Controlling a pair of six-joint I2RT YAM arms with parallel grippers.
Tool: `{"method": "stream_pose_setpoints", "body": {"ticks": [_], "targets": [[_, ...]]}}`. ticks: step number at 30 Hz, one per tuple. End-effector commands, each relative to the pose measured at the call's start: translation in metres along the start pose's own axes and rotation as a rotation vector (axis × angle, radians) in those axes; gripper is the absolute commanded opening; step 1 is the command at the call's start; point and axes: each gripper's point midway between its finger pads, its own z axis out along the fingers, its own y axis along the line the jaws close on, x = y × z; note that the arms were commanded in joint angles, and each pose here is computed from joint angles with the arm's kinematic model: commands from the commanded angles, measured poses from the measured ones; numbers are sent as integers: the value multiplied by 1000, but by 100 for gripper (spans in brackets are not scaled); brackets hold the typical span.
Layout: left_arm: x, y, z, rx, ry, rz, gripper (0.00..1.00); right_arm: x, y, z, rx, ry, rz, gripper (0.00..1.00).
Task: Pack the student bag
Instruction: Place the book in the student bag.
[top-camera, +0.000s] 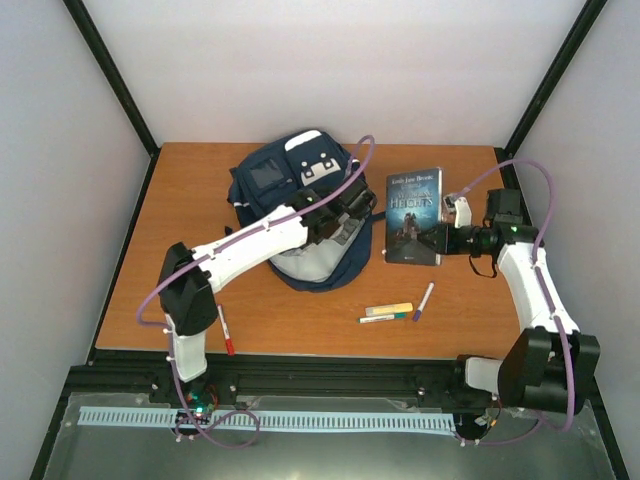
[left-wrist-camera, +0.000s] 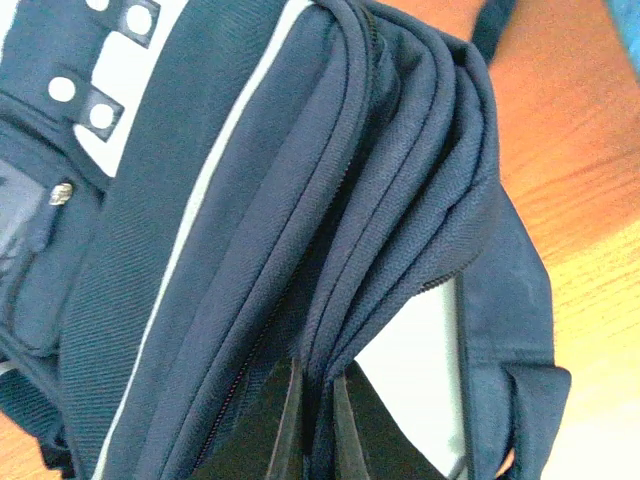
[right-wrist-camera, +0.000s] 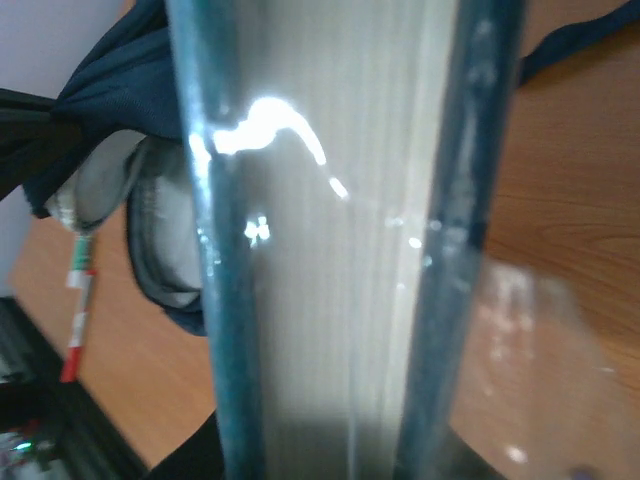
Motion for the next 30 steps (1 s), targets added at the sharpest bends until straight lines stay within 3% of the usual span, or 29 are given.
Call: {"method": "stream_pose_setpoints", "body": {"ticks": [1, 8, 21, 30], "targets": [[-27, 29, -41, -71, -137, -101, 1, -20, 43, -9, -250, -14, 52, 3], [-34, 45, -53, -51, -212, -188, 1, 13, 51, 7, -371, 147, 212, 3], [-31, 51, -60, 51, -256, -244, 1, 72, 99, 52, -547, 423, 214, 3], [-34, 53, -77, 85, -311, -242, 1, 70, 128, 69, -680, 461, 223, 3]]}}
